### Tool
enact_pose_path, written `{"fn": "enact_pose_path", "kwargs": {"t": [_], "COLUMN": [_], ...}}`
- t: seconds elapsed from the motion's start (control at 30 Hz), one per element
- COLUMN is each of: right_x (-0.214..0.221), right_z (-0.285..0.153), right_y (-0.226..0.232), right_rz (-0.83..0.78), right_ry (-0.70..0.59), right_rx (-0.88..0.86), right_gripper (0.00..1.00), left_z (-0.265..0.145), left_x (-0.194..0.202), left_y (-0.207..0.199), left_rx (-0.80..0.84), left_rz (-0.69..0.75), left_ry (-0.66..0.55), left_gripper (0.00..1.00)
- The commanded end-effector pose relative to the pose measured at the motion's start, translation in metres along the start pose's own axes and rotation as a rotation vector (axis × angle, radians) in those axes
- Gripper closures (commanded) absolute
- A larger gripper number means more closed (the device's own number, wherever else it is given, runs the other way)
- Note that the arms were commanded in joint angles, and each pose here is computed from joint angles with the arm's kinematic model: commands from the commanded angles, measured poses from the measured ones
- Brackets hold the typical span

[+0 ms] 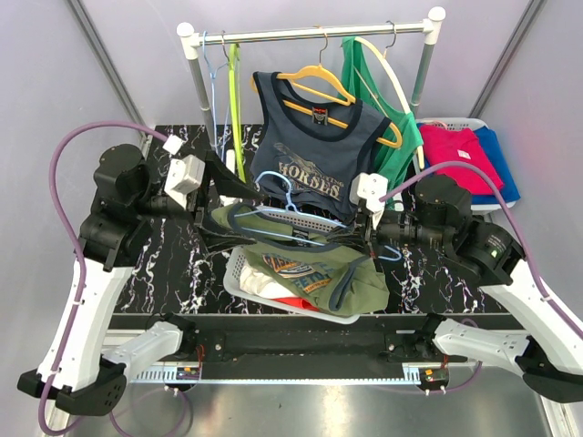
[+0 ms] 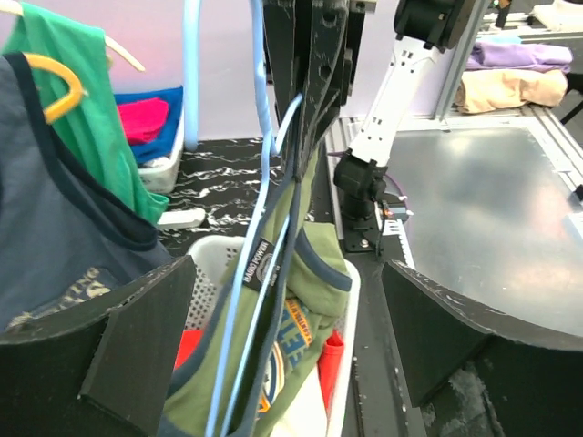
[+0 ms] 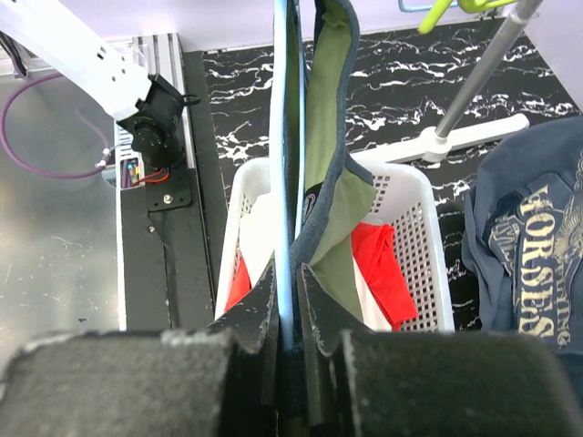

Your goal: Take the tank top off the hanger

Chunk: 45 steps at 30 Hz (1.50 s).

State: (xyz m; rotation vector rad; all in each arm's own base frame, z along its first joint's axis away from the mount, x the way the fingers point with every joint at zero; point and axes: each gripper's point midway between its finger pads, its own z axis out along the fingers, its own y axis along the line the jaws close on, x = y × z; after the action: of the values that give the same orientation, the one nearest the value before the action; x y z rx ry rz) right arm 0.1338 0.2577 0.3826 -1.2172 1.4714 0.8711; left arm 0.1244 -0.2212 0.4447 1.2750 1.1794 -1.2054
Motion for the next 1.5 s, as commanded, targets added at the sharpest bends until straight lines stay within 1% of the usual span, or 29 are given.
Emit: {"fn": "enact_pose_path", "kwargs": {"t": [0.0,0.13,0.2,0.3,0.33,0.4,0.43,0.47,0.53,0.67,0.7,0.73,0.77,0.8,0.83,0.87,0.9,0.93,0.97,1.0,1.07,1.1,1.13,1.2,1.33,1.37,1.4,1.43,1.47], "right_x": [-0.05,-0.058,-0.061,-0.062,-0.063,-0.061,-0.059,-0.057,-0.052,-0.043,-0.041,-0.04,-0.035,-0.032,-0.032,-0.024,-0.026,-0.025,-0.016,-0.021,-0.014,-0.016,-0.01,-0.01,0.006,0.018,0.02,0.034,0.039], "right_z": [-0.005,0.001,0.004,0.009,0.011,0.014,0.017,0.018,0.022,0.026,0.026,0.022,0.022,0.02,0.012,0.01,-0.001,-0.007,-0.008,-0.022,-0.028,-0.04,-0.041,-0.054,-0.059,-0.054,-0.054,-0.045,-0.041], "right_y": [0.004,0.005,0.005,0.003,0.002,0.001,0.0,-0.001,-0.003,-0.01,-0.016,-0.019,-0.023,-0.033,-0.034,-0.038,-0.042,-0.043,-0.044,-0.044,-0.043,-0.041,-0.04,-0.035,-0.025,-0.024,-0.021,-0.018,-0.016], "right_rz": [-0.06,-0.056,-0.054,-0.048,-0.046,-0.042,-0.038,-0.035,-0.026,-0.005,-0.001,-0.002,0.002,0.004,0.002,0.007,0.009,0.013,0.031,0.027,0.06,0.066,0.078,0.116,0.192,0.227,0.239,0.26,0.294], "right_ry": [-0.16,-0.177,-0.18,-0.18,-0.183,-0.178,-0.169,-0.165,-0.152,-0.131,-0.123,-0.125,-0.114,-0.107,-0.116,-0.104,-0.119,-0.129,-0.119,-0.155,-0.164,-0.192,-0.187,-0.225,-0.243,-0.228,-0.241,-0.216,-0.217], "right_rx": [-0.025,-0.054,-0.058,-0.059,-0.062,-0.064,-0.063,-0.059,-0.052,-0.017,0.019,0.044,0.07,0.132,0.162,0.191,0.242,0.267,0.281,0.315,0.342,0.362,0.368,0.383,0.37,0.363,0.351,0.335,0.321], "right_gripper": [1.0,1.0,1.0,1.0,1.0,1.0,1.0,1.0,1.0,0.97,0.9,0.81,0.74,0.68,0.52,0.38,0.29,0.27,0.26,0.26,0.25,0.26,0.27,0.27,0.3,0.31,0.34,0.37,0.39], "left_z": [0.001,0.0,-0.001,0.0,0.0,0.0,-0.001,-0.001,-0.001,-0.002,-0.003,-0.003,-0.004,-0.006,-0.007,-0.008,-0.01,-0.011,-0.011,-0.012,-0.012,-0.013,-0.013,-0.013,-0.015,-0.015,-0.015,-0.016,-0.016], "left_x": [0.006,0.016,0.015,0.01,0.009,0.007,0.007,0.006,0.006,0.009,0.009,0.01,0.01,0.01,0.011,0.011,0.012,0.014,0.016,0.016,0.018,0.018,0.017,0.016,0.013,0.013,0.013,0.013,0.013], "left_y": [-0.005,0.017,0.022,0.022,0.022,0.022,0.022,0.023,0.023,0.025,0.025,0.026,0.027,0.03,0.031,0.032,0.032,0.034,0.035,0.036,0.037,0.039,0.039,0.039,0.041,0.041,0.04,0.04,0.041], "left_rx": [0.028,-0.094,-0.116,-0.116,-0.115,-0.117,-0.121,-0.126,-0.134,-0.149,-0.158,-0.164,-0.177,-0.201,-0.215,-0.224,-0.237,-0.244,-0.251,-0.259,-0.263,-0.269,-0.27,-0.272,-0.287,-0.287,-0.287,-0.289,-0.29], "left_rz": [0.012,0.048,0.061,0.08,0.085,0.092,0.091,0.098,0.102,0.105,0.11,0.113,0.12,0.126,0.131,0.136,0.143,0.146,0.146,0.148,0.15,0.152,0.155,0.155,0.165,0.167,0.164,0.166,0.161], "left_ry": [-0.008,0.013,0.012,0.003,0.001,-0.002,-0.003,-0.004,-0.004,-0.001,-0.001,0.0,0.001,0.003,0.005,0.006,0.007,0.011,0.013,0.014,0.018,0.018,0.016,0.014,0.006,0.005,0.005,0.002,0.002], "left_gripper": [0.12,0.14,0.16,0.26,0.4,0.55,0.68,0.73,0.78,0.81,0.82,0.83,0.86,0.87,0.88,0.88,0.9,0.91,0.91,0.93,0.94,0.94,0.94,0.95,0.96,0.96,0.95,0.95,0.96]}}
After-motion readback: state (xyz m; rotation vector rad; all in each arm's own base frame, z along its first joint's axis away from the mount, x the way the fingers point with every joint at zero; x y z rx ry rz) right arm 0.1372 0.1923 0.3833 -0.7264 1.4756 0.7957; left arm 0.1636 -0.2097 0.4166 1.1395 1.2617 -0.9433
